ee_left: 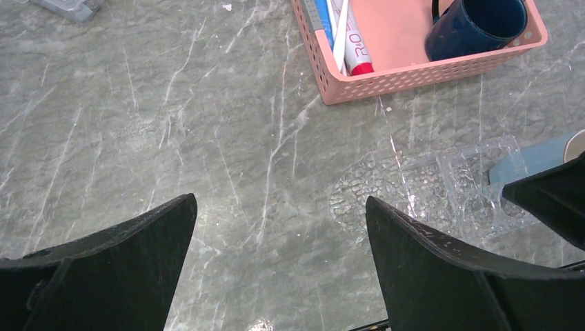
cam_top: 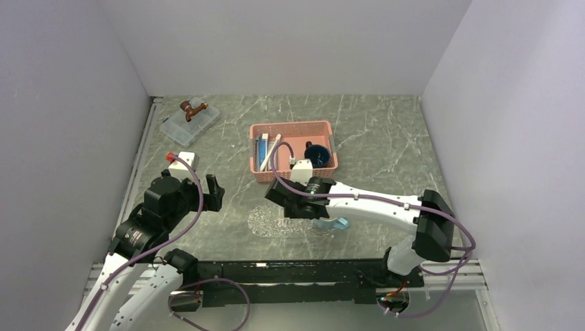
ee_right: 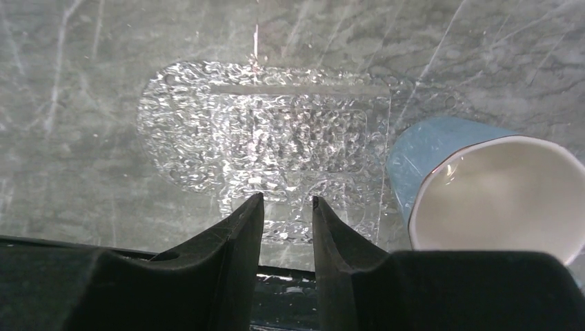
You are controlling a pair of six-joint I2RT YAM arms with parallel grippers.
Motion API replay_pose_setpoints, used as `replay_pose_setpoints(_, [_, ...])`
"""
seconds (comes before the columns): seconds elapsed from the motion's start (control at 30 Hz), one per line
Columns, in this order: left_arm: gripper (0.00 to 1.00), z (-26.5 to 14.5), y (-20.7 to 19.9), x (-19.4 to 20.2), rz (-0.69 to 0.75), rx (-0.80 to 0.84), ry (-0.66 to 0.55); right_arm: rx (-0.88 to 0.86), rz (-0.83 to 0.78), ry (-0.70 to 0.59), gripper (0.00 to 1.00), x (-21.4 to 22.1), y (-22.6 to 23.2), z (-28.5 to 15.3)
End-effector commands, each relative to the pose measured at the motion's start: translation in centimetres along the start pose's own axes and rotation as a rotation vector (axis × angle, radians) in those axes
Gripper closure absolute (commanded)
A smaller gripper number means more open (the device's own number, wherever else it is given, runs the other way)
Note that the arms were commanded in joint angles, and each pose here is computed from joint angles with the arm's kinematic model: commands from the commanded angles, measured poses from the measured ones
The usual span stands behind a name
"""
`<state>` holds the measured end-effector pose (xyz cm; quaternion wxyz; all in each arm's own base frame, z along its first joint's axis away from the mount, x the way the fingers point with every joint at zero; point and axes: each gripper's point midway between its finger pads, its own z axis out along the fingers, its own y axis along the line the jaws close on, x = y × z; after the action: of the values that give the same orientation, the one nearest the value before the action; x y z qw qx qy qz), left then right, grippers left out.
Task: Prepare toiletry sets of a toothbrush and toothpaste on the tray
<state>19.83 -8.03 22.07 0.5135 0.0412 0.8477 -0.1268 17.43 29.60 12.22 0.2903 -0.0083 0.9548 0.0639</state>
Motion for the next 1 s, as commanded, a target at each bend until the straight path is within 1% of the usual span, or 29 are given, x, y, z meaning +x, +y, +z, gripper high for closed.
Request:
replay_pose_setpoints(0.0, [0.01,0.0,-0.1,-0.8,0.003,0.003,-0.032,-0.043,0.011,-0.106,0.65,-3.5,0.6,-2.8])
replay_pose_setpoints(0.23, [0.01,-0.1,-0.2,-0.9,0.002,0.007,-0.034,-0.047,-0.048,-0.192,0.64,-7.2,1.1,-4.2])
replay_pose_setpoints(0.47, [0.01,-0.4,-0.5,-1.1,0.004,0.034,-0.054,-0.073,-0.062,-0.228,0.65,-11.0,0.2,-3.8])
replay_pose_setpoints(0.83, [0.01,0.2,-1.2,-1.1,0.007,0.064,-0.039,-0.022,-0.055,-0.260,0.65,-16.5,-5.3,-1.9])
replay_pose_setpoints(0.97, [0.01,0.5,-1.0,-0.8,0.007,0.046,-0.017,-0.034,-0.070,-0.250,0.65,-18.2,-5.9,-0.5])
